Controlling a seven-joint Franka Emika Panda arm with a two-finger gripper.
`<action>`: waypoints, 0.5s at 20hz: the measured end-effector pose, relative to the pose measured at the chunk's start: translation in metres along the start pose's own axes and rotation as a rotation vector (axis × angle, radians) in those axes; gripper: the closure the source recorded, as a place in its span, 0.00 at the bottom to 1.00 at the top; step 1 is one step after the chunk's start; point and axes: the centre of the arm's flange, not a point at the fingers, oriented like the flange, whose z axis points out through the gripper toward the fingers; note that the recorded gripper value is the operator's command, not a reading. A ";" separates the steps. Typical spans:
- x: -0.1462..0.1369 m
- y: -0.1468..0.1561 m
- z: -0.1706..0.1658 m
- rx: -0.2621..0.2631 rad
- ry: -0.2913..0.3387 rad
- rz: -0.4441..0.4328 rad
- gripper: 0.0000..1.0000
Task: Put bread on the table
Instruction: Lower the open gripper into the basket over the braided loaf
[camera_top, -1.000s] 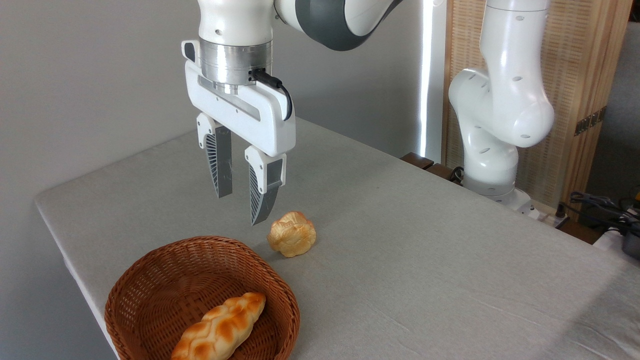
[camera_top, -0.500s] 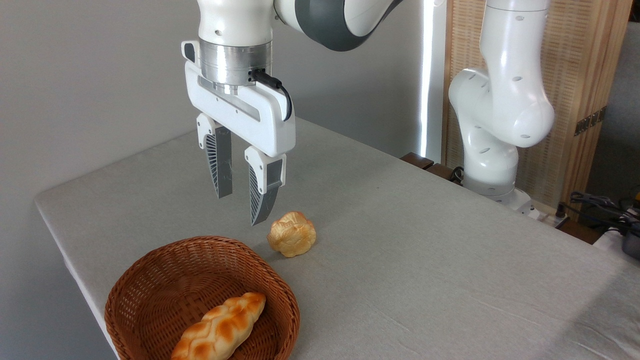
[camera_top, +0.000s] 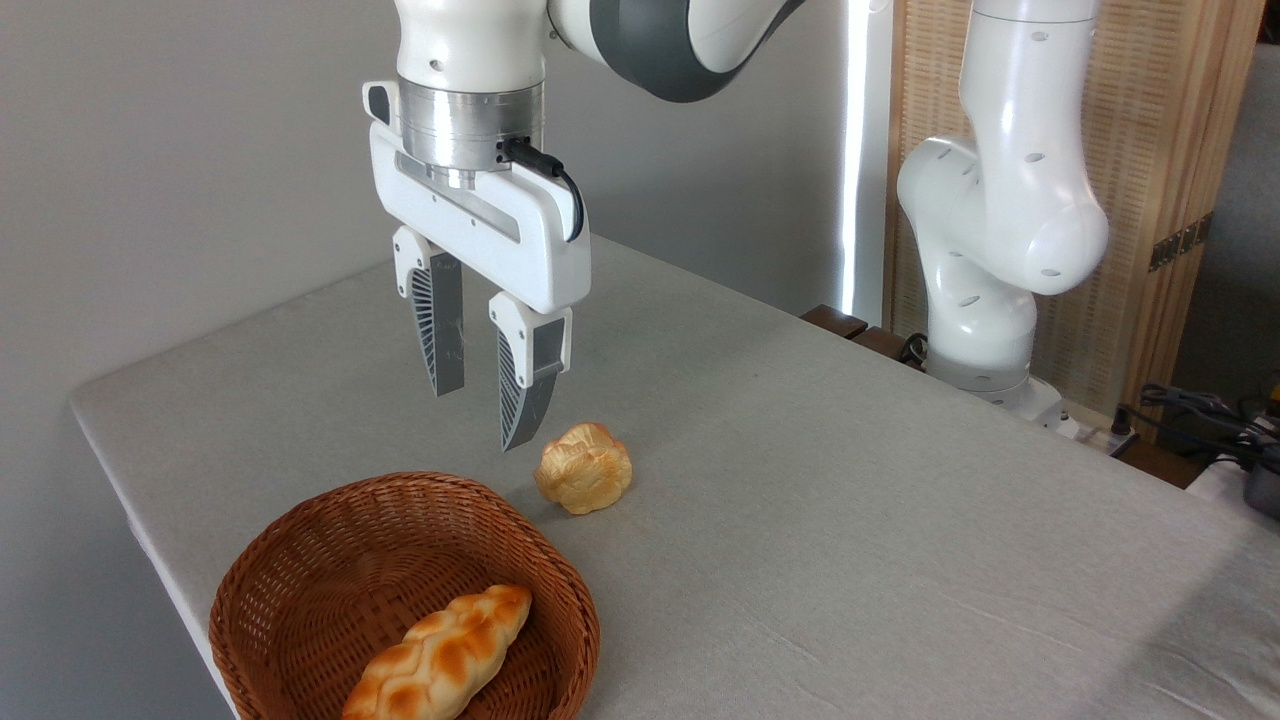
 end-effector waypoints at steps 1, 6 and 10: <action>0.001 -0.001 -0.001 0.008 0.010 0.000 0.00; 0.008 -0.013 0.001 0.068 0.068 0.003 0.00; 0.000 -0.042 0.022 0.100 0.059 0.041 0.00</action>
